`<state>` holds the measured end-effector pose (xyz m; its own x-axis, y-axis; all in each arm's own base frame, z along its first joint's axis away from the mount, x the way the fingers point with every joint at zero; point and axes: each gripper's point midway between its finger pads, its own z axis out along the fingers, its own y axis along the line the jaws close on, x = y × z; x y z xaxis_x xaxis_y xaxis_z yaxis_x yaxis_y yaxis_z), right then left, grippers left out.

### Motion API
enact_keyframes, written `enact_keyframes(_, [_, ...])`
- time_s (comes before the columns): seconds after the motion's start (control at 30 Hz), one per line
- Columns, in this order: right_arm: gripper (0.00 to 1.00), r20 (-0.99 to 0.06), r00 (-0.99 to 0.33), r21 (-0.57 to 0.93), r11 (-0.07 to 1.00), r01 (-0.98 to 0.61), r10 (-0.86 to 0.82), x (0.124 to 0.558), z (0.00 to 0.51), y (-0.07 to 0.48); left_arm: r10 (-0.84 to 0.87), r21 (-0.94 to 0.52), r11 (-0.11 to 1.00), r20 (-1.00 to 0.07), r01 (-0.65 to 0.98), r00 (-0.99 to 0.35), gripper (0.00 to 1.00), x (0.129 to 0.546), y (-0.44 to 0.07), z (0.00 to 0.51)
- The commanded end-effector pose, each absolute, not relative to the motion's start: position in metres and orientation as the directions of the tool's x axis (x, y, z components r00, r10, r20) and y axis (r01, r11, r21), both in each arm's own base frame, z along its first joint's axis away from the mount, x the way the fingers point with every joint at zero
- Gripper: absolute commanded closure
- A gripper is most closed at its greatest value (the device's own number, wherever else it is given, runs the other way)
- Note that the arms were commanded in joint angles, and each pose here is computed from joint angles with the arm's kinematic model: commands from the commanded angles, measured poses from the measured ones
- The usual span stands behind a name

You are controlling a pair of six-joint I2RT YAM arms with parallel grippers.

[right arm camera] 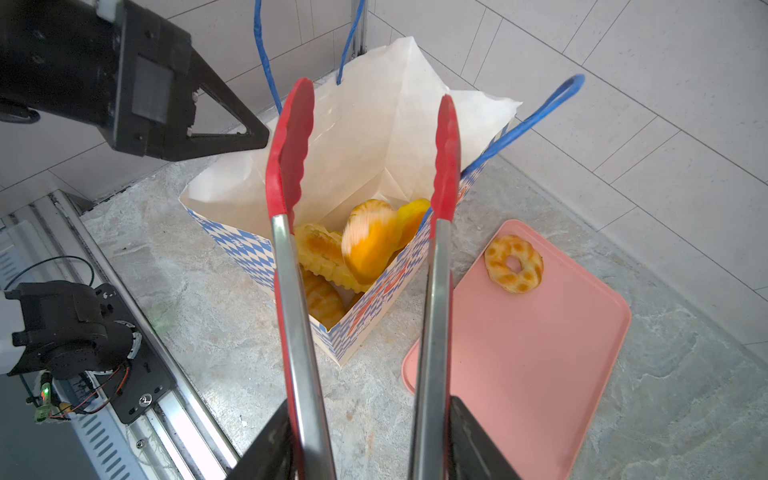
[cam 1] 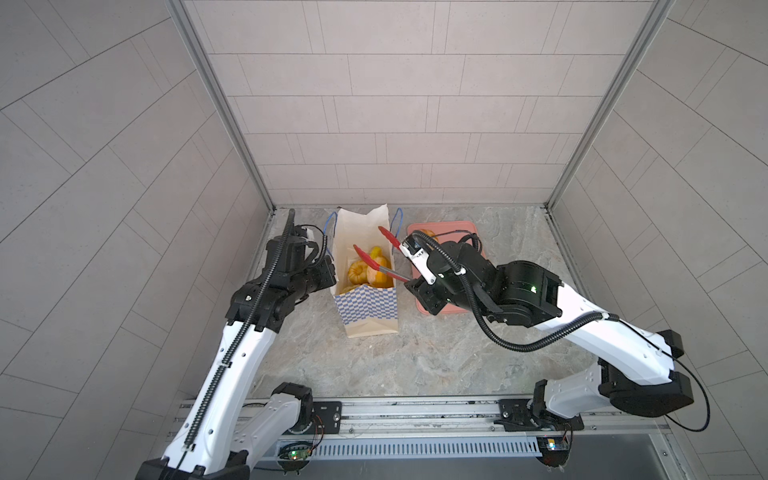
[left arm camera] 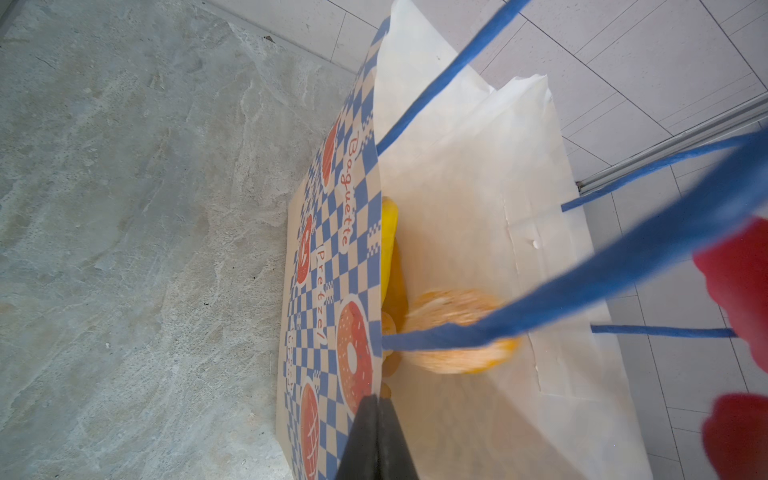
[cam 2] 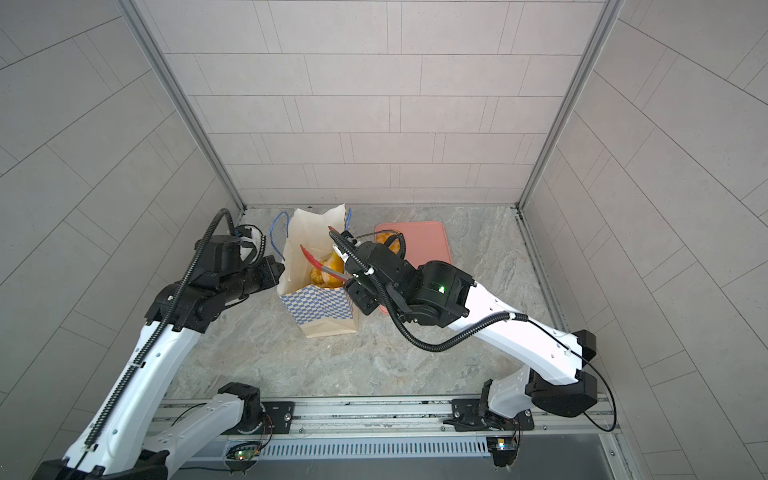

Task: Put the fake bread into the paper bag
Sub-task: 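Withdraw the empty right tongs from the bag back over the pink tray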

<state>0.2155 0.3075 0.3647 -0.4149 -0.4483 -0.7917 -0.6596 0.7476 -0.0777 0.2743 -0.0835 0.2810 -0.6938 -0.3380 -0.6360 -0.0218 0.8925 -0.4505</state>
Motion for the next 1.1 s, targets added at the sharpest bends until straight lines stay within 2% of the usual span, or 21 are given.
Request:
enact_keyframes(0.0, [0.44, -0.832, -0.389, -0.062, 0.765, -0.642, -0.395, 0.215, 0.386, 0.301, -0.346, -0.458, 0.889, -0.653, -0.012, -0.674, 0.95, 0.271, -0.082, 0.289])
enact_keyframes(0.5, [0.46, -0.891, -0.308, -0.064, 0.765, -0.640, -0.333, 0.217, 0.432, 0.298, -0.347, -0.460, 0.888, -0.652, -0.012, -0.675, 0.95, 0.271, -0.083, 0.289])
enact_keyframes(0.87, [0.46, -0.925, -0.192, -0.171, 0.812, -0.557, -0.327, 0.237, 0.479, 0.285, -0.346, -0.458, 0.889, -0.648, -0.016, -0.678, 0.95, 0.270, -0.082, 0.288])
enact_keyframes(1.07, [0.46, -0.932, -0.189, -0.178, 0.846, -0.502, -0.308, 0.254, 0.488, 0.271, -0.345, -0.458, 0.889, -0.649, -0.014, -0.678, 0.95, 0.270, -0.083, 0.288])
